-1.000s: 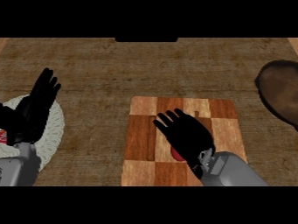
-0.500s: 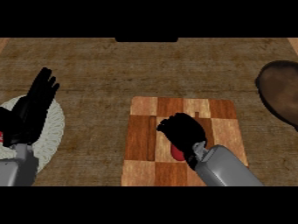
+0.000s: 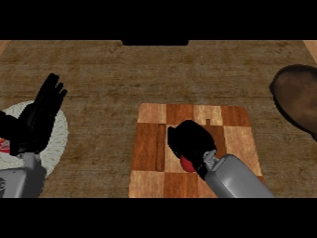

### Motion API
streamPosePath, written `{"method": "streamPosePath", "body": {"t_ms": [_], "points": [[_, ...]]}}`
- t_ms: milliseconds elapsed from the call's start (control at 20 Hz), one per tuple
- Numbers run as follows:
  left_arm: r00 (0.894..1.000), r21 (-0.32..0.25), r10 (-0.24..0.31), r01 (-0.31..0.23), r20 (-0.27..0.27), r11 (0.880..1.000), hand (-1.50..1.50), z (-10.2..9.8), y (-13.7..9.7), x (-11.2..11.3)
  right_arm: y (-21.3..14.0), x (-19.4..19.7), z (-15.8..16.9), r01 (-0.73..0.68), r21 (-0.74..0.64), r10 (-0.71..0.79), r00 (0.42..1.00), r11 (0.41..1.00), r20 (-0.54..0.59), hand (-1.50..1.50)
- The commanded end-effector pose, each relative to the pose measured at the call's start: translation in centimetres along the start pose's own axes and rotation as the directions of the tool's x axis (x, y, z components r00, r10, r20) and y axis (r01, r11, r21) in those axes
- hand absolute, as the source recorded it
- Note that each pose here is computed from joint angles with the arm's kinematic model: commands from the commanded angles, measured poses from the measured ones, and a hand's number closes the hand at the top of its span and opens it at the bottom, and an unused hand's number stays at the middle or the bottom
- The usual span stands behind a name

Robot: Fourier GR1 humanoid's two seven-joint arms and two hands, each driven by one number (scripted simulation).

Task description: Pick the tomato from the cutting board and place it in the pan

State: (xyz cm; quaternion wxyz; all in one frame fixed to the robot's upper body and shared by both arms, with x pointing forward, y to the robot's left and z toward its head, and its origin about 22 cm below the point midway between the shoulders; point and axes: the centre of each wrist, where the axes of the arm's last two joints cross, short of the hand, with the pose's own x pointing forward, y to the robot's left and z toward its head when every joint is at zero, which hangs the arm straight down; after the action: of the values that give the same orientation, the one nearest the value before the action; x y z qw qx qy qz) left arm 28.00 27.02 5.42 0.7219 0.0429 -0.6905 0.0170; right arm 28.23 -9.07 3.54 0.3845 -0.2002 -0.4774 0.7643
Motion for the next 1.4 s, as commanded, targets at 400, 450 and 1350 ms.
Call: {"method": "streamPosePath", "body": {"t_ms": [400, 450, 1350], "points": [[1.000, 0.030, -0.002, 0.002, -0.008, 1.000, 0.00, 0.2, 0.9, 0.0, 0.1, -7.7, 1.4, 0.404, -0.276, -0.488, 0.668, 0.872, -0.562, 1.50], [1.000, 0.026, -0.008, 0.009, -0.016, 1.000, 0.00, 0.9, 1.2, -1.1, -0.7, -8.2, 1.7, 0.381, -0.315, -0.493, 0.641, 0.870, -0.588, 1.50], [1.000, -0.019, 0.003, -0.003, -0.008, 1.000, 0.00, -0.3, -0.9, -0.2, -14.3, -5.5, 10.9, -0.203, -0.643, -0.434, 0.587, 0.738, -0.683, 1.50]]}}
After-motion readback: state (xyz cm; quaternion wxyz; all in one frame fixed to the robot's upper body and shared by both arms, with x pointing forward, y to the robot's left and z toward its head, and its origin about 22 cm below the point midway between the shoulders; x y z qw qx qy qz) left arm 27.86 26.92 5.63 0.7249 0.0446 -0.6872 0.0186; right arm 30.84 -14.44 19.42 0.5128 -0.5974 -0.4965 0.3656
